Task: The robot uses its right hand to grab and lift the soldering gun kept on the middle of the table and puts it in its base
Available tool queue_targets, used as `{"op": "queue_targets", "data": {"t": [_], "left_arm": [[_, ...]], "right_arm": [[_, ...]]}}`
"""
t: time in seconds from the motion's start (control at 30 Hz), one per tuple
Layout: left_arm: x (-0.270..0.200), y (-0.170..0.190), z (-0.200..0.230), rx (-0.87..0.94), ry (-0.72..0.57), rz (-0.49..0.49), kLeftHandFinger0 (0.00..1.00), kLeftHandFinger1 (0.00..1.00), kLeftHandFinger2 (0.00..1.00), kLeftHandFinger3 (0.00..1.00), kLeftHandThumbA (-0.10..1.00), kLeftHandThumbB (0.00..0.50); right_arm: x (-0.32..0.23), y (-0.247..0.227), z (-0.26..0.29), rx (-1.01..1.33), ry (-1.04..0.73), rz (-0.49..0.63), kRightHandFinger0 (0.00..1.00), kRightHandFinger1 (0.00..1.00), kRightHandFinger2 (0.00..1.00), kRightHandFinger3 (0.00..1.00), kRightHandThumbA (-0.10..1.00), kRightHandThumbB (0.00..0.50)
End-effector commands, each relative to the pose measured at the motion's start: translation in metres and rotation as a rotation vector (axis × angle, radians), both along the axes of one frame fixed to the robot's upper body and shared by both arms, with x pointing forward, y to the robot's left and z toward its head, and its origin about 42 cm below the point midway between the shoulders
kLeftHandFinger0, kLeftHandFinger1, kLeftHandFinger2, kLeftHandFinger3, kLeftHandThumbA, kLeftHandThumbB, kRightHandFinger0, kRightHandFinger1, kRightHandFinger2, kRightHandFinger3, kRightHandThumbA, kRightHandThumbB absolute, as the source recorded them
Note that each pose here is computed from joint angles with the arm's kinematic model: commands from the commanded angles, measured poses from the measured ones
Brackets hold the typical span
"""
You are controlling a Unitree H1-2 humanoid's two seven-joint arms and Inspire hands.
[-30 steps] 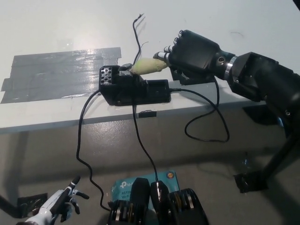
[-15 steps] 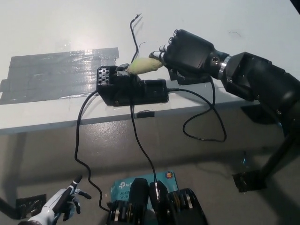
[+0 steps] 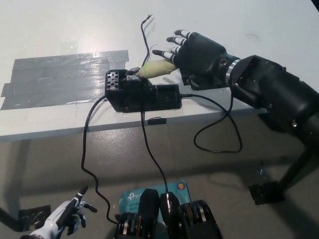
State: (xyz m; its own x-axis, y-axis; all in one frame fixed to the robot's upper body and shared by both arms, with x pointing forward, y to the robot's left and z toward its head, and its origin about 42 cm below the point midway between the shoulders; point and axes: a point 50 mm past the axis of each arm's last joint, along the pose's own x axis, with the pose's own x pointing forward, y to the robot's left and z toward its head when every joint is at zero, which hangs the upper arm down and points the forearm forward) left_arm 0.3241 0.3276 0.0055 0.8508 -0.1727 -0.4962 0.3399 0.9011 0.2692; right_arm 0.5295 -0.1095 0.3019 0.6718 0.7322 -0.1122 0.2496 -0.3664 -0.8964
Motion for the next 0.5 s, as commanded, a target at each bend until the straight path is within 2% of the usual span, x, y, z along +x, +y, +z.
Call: {"op": "queue_targets", "data": {"t": [0.0, 0.23, 0.47], "left_arm": [[0.005, 0.004, 0.009, -0.003, -0.022, 0.007, 0.00, 0.00, 0.18, 0.44, 1.00, 0.500], [0.004, 0.007, 0.006, -0.004, -0.009, 0.015, 0.00, 0.00, 0.16, 0.44, 1.00, 0.500], [-0.002, 0.009, 0.001, 0.010, -0.017, 0.008, 0.00, 0.00, 0.18, 0.42, 1.00, 0.500]], "right_arm": [[-0.013, 0.036, 0.034, 0.016, 0.125, -0.172, 1.00, 1.00, 1.00, 1.00, 0.69, 0.500], [-0.024, 0.047, 0.044, 0.064, 0.188, -0.207, 1.00, 1.00, 1.00, 1.00, 0.77, 0.500], [-0.038, 0.060, 0.054, 0.119, 0.192, -0.172, 1.00, 1.00, 1.00, 1.00, 0.72, 0.500]]}}
